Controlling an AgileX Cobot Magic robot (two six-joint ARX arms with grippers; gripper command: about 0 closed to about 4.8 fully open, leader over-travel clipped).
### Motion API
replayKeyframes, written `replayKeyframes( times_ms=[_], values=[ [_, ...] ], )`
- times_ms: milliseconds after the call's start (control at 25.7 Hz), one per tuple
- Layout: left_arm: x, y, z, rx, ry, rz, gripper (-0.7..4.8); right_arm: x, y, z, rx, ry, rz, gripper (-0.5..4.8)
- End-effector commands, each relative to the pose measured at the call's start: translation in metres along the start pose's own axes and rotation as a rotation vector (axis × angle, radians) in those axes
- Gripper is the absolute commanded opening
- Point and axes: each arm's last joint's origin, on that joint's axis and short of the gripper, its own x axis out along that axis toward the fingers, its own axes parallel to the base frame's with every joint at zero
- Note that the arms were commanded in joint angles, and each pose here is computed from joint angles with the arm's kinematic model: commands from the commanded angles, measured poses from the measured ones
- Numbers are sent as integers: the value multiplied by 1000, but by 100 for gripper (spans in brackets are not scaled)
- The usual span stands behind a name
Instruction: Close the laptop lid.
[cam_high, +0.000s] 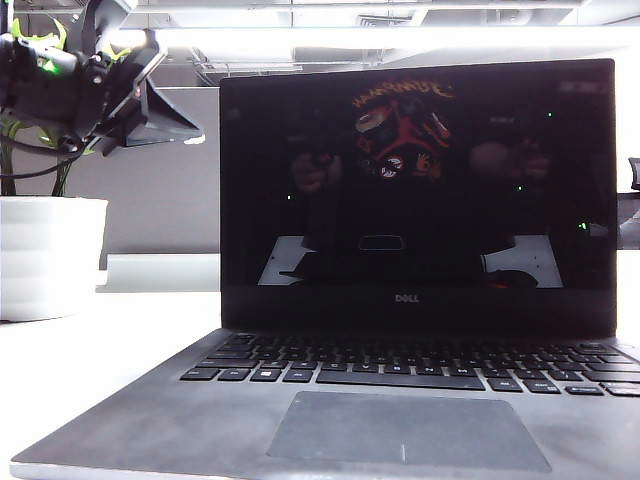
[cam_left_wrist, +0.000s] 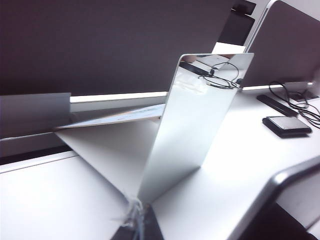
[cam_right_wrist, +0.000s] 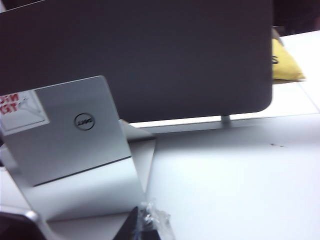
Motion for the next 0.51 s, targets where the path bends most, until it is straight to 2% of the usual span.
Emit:
replayKeyframes(
  times_ms=[39, 194, 272, 350, 505],
  values=[
    [6, -1, 4, 60, 1, -85, -5, 6, 2, 6, -50, 23, 82, -4],
    [16, 2, 7, 62, 12, -149, -6, 17, 1, 9, -41, 59, 148, -4],
    [17, 3, 6, 57, 15, -144, -5, 21, 1, 9, -33, 81, 172, -4],
    [17, 2, 6, 92, 26, -217, -6, 24, 1, 9, -21, 115, 222, -4],
    [16, -2, 5, 98, 48, -343, -5, 32, 1, 5, 3, 172, 340, -4]
  ],
)
